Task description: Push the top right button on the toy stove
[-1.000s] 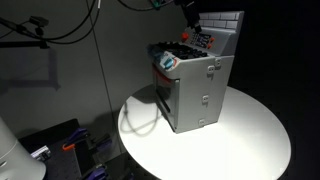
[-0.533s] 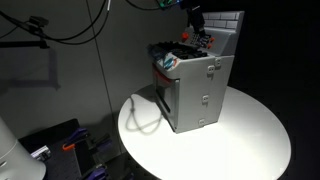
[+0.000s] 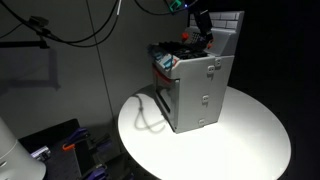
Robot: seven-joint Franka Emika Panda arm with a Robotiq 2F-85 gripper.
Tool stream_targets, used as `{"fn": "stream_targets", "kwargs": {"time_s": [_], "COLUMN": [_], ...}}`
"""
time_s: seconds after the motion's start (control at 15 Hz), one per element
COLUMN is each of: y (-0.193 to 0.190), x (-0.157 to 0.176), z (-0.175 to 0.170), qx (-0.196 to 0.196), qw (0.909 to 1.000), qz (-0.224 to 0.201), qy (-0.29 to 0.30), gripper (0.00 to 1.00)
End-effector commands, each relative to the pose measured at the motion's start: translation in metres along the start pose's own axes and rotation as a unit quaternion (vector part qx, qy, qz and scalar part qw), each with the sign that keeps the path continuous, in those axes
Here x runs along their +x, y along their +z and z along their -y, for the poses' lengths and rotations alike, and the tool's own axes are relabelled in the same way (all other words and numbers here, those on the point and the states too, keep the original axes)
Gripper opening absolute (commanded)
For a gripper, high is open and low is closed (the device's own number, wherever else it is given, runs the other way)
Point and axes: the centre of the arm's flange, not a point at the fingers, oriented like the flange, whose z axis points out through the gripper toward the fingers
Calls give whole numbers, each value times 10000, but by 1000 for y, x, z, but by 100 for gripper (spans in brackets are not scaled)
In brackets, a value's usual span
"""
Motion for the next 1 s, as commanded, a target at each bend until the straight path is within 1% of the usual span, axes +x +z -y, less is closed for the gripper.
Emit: {"fn": "stream_targets", "kwargs": {"time_s": [0.0,0.93], "y": [2,9], "x": [16,24], "z": [9,5], "qx": [-58,-239], "qw": [9999,9995], "qz": [1,93], "qy": [96,190], "gripper": [100,100]}}
